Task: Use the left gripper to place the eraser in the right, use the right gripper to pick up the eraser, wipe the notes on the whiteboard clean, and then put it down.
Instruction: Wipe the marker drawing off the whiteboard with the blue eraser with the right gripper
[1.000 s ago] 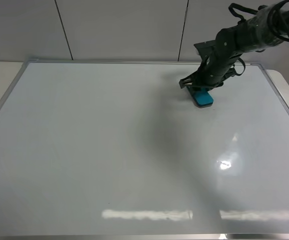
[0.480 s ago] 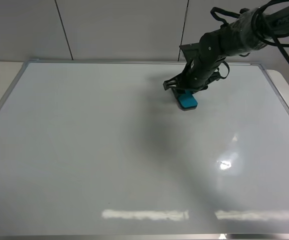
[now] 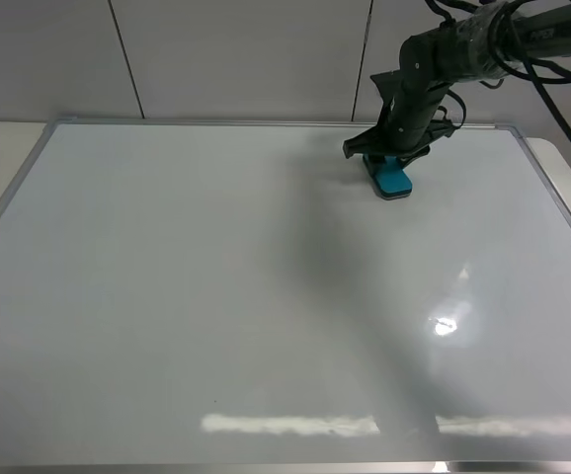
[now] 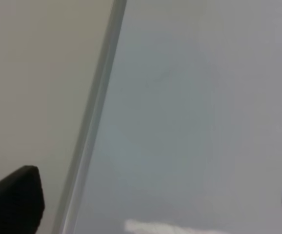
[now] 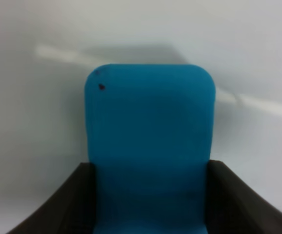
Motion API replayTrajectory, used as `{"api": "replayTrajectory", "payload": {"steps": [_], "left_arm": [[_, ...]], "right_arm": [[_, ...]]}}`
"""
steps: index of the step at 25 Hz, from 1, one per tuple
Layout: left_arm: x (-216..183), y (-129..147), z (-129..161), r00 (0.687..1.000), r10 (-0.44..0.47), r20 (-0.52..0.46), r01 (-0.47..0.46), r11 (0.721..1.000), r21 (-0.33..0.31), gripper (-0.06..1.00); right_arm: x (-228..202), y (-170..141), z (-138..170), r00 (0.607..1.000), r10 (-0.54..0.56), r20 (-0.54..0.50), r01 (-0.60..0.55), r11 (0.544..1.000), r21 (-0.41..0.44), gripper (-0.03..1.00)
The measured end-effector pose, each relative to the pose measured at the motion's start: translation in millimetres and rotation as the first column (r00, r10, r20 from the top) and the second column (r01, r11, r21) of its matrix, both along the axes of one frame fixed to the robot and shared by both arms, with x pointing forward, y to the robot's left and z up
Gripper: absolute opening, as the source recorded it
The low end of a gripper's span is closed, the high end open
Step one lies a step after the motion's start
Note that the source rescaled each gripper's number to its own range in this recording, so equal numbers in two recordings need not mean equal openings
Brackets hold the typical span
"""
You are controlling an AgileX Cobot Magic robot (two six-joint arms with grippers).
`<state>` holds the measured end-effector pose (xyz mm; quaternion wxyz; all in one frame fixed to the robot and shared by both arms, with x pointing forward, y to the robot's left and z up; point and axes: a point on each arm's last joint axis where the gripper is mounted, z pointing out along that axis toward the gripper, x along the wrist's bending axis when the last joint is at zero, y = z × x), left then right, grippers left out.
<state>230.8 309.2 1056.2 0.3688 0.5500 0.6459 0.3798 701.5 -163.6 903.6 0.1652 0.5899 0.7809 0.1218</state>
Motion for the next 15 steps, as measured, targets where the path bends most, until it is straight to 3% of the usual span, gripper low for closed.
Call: {"api": "replayTrajectory", "payload": {"steps": [4, 10, 15], "left_arm": [[0, 0, 0, 1.0, 0.0, 0.0, 0.0, 1.0, 0.0, 1.0], [0, 0, 0, 1.0, 0.0, 0.0, 0.0, 1.0, 0.0, 1.0], [0, 0, 0, 1.0, 0.0, 0.0, 0.0, 1.0, 0.0, 1.0]], "right_arm": [[6, -17, 0, 0.999, -0.031, 0.014, 0.031, 1.0, -0.003, 0.01], [18, -72, 1, 0.989, -0.148, 0.016, 0.147, 0.989, 0.02, 0.01], [19, -75, 0, 0.995, -0.098, -0.002, 0.098, 0.992, 0.082, 0.01]]}}
